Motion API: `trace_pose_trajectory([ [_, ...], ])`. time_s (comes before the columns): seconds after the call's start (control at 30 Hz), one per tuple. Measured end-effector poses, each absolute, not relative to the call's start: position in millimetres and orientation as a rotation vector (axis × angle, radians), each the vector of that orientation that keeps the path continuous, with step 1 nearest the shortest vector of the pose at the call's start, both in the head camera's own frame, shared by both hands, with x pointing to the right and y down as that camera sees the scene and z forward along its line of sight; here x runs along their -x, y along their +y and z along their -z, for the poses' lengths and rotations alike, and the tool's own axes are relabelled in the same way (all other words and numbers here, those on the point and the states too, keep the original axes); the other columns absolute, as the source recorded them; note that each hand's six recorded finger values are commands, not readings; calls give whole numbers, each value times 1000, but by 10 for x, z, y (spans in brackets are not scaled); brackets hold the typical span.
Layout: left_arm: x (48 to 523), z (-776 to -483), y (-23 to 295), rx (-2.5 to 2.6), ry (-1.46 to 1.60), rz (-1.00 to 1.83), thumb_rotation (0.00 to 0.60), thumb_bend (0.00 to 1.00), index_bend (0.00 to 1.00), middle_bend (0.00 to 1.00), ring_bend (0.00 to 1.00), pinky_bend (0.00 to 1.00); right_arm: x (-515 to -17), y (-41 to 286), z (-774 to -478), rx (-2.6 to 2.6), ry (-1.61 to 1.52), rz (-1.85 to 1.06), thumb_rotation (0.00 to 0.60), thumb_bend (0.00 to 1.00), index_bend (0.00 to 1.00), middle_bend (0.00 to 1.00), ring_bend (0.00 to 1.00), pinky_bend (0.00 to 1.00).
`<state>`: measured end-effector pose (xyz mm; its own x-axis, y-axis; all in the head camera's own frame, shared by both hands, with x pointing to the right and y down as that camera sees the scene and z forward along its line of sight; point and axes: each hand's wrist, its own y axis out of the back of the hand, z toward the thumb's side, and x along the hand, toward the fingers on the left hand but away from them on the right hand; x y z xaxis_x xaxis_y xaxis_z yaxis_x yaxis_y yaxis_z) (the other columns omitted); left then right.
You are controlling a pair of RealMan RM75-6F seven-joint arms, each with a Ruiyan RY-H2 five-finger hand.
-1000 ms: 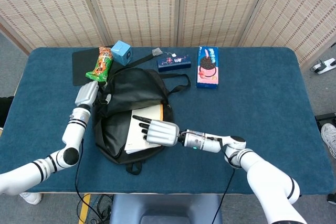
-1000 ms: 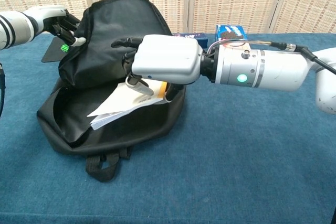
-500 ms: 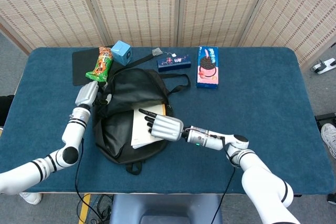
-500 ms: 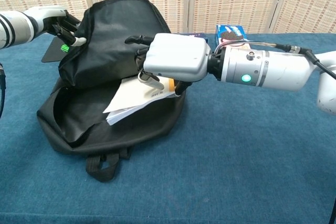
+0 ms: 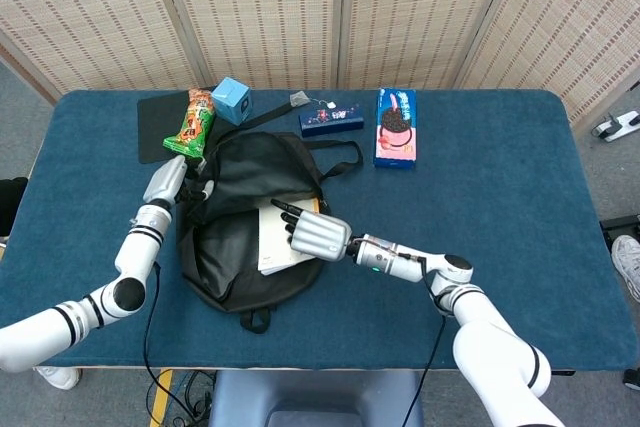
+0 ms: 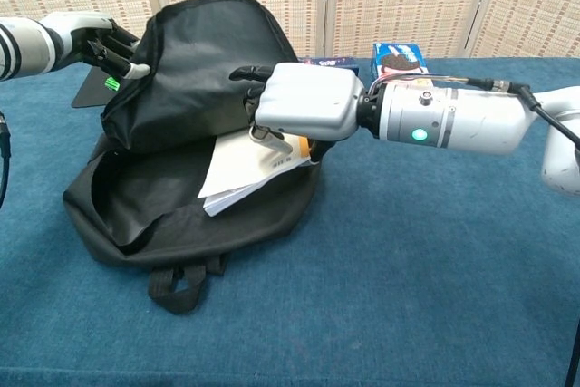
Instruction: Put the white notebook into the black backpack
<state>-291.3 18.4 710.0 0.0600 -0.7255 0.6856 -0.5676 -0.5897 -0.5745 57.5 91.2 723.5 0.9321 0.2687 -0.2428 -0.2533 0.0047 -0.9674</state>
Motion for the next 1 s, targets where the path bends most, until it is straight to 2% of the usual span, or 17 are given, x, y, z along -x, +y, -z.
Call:
trace_pose_trajectory([
  [0.13, 2894, -7086, 182, 2186, 1342, 1555, 600, 487, 789, 477, 439, 298, -556, 915, -7238, 1502, -28, -414, 600, 199, 571, 517, 244, 0],
  [0.3, 2889, -7073, 180, 2192, 1349, 1548, 600, 488, 789, 477, 439, 298, -525, 927, -7231, 1482, -48, -414, 600, 27, 365, 492, 237, 0],
  [0.4, 2904, -7066, 179, 2191, 1355, 1550, 600, 487, 789, 477, 439, 298, -514, 931, -7235, 1474, -60, -421, 600, 0, 255, 461, 222, 0],
  [0.47, 2915, -7061, 180, 2189, 1358, 1551, 600, 487, 788, 477, 439, 298, -508, 937, -7237, 1472, -67, -424, 600, 0, 222, 443, 212, 0],
  [0.7, 2937, -7042, 176, 2187, 1381, 1545, 600, 487, 787, 476, 439, 298, -455, 1008, -7191, 1474, -99, -398, 600, 0, 189, 388, 175, 0],
  [1.0, 2960, -7000, 185, 2196, 1399, 1539, 600, 486, 784, 477, 439, 298, -403, 1070, -7215, 1503, -152, -422, 600, 0, 171, 387, 173, 0],
])
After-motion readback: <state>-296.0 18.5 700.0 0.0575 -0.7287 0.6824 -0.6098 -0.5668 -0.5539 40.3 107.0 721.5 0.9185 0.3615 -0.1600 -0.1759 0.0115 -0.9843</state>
